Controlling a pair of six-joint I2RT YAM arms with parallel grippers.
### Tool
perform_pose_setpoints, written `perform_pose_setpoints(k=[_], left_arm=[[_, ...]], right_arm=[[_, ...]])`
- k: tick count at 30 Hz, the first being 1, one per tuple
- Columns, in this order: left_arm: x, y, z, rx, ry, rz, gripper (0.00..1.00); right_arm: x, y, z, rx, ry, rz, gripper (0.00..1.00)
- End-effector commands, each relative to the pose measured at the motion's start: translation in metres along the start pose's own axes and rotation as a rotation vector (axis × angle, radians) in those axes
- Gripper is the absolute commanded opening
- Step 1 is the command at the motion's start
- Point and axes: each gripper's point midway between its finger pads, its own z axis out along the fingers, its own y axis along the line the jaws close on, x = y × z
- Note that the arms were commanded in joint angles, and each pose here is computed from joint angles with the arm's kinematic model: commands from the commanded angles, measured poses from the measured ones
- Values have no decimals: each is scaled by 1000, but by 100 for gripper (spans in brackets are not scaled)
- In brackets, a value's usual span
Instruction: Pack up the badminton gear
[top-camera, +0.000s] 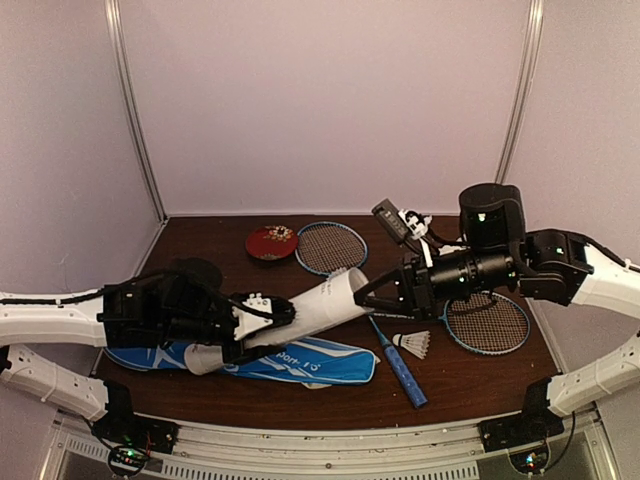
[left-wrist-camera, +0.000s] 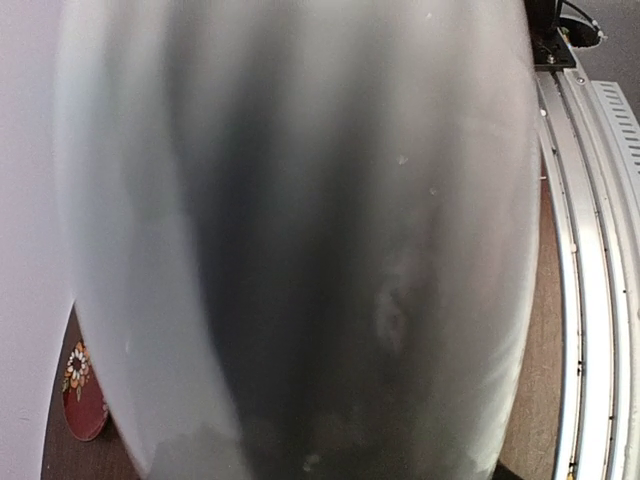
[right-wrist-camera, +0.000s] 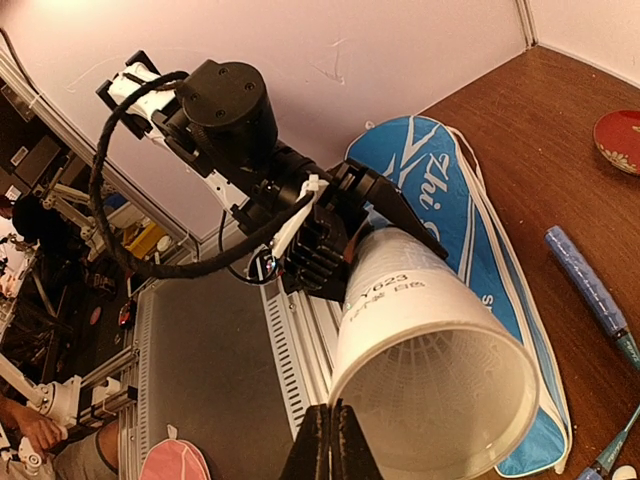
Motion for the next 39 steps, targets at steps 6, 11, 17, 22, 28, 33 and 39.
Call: perform_pose_setpoints(k=[6, 11, 17, 22, 28, 33, 39], left_arm=[[2, -1, -1, -8, -14, -10, 40], [3, 1, -3, -20, -17, -22, 39], [-7, 13, -14, -82, -71, -89, 40], [-7, 21, -10, -112, -36, -120, 40], [0, 25, -2, -131, 0, -147, 40], [1, 29, 0, -141, -7, -157, 41], [3, 30, 3, -140, 6, -145, 40]], right_arm=[[-11, 5, -33, -21, -118, 11, 0], [-24, -3, -47, 7, -170, 7, 0], [-29, -123, -71, 430, -146, 94, 0], [-4, -232, -70, 778, 23, 105, 0], [13, -327, -53, 904, 156, 212, 0], [33, -384, -23, 909, 263, 280, 0], [56, -427, -6, 938, 360, 322, 0]])
